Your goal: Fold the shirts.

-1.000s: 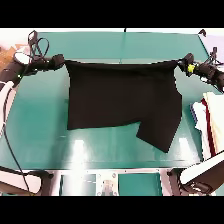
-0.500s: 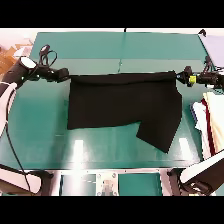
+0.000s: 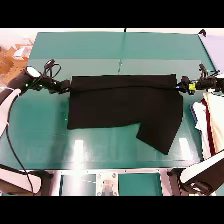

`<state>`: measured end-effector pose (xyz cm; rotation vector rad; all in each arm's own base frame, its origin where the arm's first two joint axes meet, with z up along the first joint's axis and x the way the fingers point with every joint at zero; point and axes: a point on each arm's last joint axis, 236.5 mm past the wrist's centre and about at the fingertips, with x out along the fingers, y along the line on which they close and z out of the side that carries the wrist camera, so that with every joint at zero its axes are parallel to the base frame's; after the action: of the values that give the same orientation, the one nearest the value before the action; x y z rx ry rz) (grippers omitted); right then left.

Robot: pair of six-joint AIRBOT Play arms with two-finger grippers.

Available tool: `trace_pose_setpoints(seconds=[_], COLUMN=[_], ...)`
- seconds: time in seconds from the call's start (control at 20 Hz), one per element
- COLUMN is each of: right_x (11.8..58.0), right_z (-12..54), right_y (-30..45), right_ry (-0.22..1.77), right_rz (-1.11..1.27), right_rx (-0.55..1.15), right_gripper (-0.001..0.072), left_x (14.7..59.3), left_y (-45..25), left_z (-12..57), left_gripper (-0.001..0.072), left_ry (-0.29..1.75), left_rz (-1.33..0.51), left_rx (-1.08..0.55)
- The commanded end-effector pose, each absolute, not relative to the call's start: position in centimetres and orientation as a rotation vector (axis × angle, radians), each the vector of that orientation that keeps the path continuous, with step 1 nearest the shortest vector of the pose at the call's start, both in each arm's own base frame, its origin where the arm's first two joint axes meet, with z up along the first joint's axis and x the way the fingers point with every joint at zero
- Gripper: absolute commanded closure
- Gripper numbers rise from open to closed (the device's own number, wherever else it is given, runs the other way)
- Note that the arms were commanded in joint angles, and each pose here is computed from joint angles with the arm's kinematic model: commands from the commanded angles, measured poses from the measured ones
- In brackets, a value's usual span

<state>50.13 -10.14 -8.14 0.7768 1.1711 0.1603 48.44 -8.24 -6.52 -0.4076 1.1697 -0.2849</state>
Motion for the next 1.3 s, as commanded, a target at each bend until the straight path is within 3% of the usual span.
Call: trace_pose_setpoints(seconds=[0.0,0.45,0.85,1.25], right_x=[49.1,49.4,51.0,47.9], right_z=[-9.5,-8.8,-2.4,-4.1], right_y=[-11.3,-12.9,-12.4,-12.2], right_ry=[1.215,1.181,1.086,1.203], right_rz=[0.109,0.080,0.179,0.162], right_rx=[0.729,0.751,0.797,0.795], right_gripper=[0.0699,0.0699,0.0699,0.0699], left_x=[48.2,48.6,50.5,46.4], left_y=[-8.0,-6.9,-7.6,-8.4], left_z=[-7.0,-6.5,0.0,-4.0], left_gripper=[0.0687,0.0688,0.0688,0.0688], left_ry=[1.179,1.165,1.119,1.290], left_rz=[-0.271,-0.230,-0.331,-0.333], left_rx=[-0.409,-0.464,-0.456,-0.417])
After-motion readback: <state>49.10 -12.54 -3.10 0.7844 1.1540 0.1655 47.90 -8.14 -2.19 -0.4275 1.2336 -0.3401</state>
